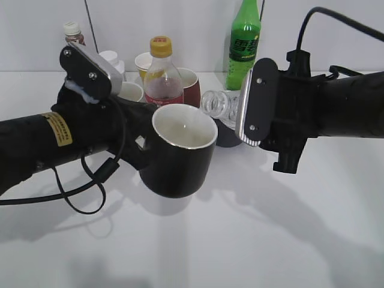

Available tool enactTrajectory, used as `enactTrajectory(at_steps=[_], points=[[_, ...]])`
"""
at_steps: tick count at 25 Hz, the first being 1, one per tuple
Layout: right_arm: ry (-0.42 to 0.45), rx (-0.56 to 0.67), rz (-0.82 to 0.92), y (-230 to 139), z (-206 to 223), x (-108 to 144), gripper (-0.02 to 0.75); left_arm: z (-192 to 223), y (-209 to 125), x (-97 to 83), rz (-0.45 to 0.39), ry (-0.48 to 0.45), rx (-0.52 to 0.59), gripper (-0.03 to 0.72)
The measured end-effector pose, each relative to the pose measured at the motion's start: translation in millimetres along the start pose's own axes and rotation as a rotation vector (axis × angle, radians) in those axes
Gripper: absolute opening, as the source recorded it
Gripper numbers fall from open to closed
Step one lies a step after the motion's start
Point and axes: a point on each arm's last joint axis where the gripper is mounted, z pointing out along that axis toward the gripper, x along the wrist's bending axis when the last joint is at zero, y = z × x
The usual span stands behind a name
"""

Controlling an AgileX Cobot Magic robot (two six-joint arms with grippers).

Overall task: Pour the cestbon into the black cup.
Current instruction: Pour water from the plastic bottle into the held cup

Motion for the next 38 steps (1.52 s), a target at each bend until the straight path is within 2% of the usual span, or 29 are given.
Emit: enactTrajectory(at_steps=[11,17,27,38], points=[[-0.038,-0.049,-0.209,5,0,-3,0.485,1,-1,-11.6,0.016,-0.039,0.031,0.04],[-0.051,-0.059,-0.304,6,0,-4,0.485,1,-2,-12.2,0.017,-0.041,0.035,0.04],[-0.072,-0.075,-0.408,8,0,-5,0.485,1,-5,-12.5,0.022,-0.044,0.069,0.04],[-0.154,-0.11,-0.483,13,-2,-11,0.485,1,-5,-12.9,0.029,-0.049,0.076,0.04]])
